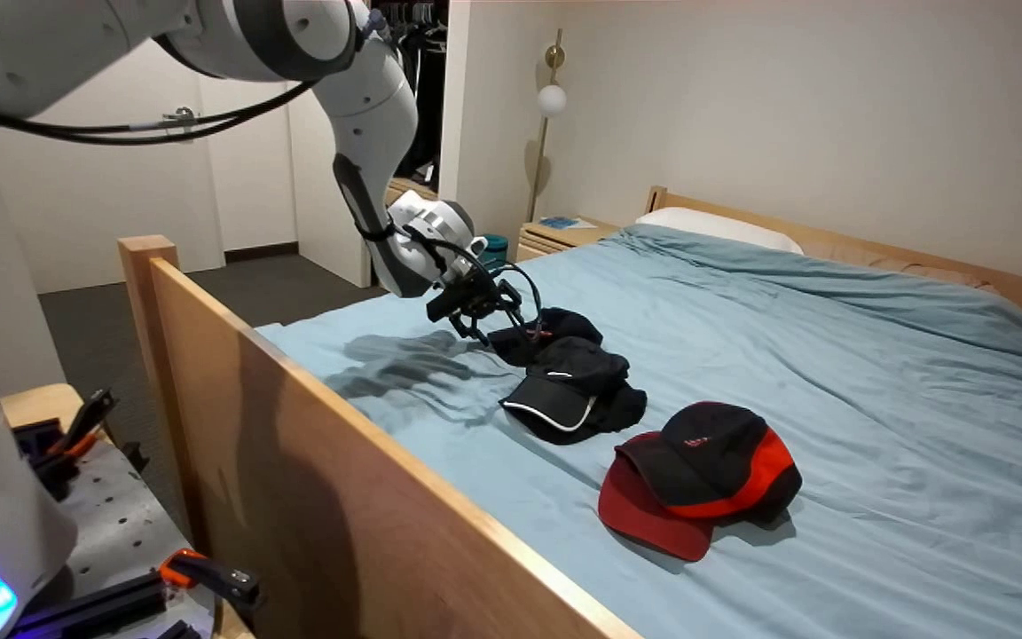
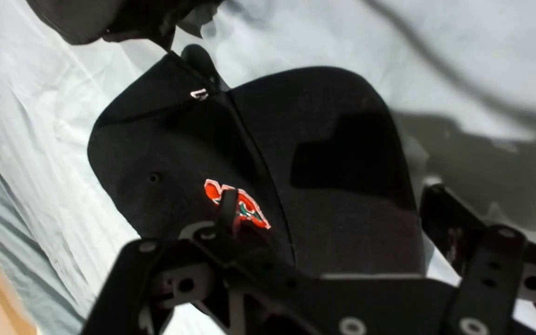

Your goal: Put the left and right caps on the middle cap one at a time

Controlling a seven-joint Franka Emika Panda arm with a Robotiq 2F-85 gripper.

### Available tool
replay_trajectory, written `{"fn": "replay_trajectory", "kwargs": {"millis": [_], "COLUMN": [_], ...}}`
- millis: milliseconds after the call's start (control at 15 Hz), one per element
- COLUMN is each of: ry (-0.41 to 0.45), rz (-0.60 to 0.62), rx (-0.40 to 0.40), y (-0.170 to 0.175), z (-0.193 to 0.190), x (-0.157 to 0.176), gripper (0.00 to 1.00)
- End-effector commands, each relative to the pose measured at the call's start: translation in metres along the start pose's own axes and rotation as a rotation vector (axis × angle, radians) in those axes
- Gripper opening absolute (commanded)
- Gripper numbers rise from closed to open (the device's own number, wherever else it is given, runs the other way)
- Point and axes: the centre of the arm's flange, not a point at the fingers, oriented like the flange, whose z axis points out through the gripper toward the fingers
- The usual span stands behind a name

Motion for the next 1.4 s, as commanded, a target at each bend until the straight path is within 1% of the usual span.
{"fn": "replay_trajectory", "kwargs": {"millis": [0, 133, 200, 267, 400, 533, 667, 867, 1000, 1133, 1267, 1333], "ry": [0.04, 0.055, 0.065, 0.068, 0.081, 0.09, 0.102, 0.152, 0.181, 0.2, 0.22, 0.233], "rz": [0.015, 0.029, 0.032, 0.037, 0.043, 0.069, 0.1, 0.161, 0.189, 0.209, 0.224, 0.232], "rx": [-0.093, -0.112, -0.116, -0.117, -0.114, -0.07, -0.026, 0.034, 0.06, 0.059, 0.08, 0.076], "y": [-0.001, -0.001, -0.001, -0.002, -0.002, 0.002, 0.013, 0.038, 0.054, 0.076, 0.105, 0.118], "z": [0.017, 0.022, 0.024, 0.025, 0.024, 0.016, 0.004, -0.012, -0.02, -0.031, -0.046, -0.055], "x": [0.002, 0.003, 0.003, 0.003, 0.003, 0.002, 0.002, 0.001, 0.0, -0.004, -0.01, -0.012], "gripper": [1.0, 1.0, 0.75, 0.74, 0.6, 0.46, 0.33, 0.13, 0.01, 0.0, 0.0, 0.01]}}
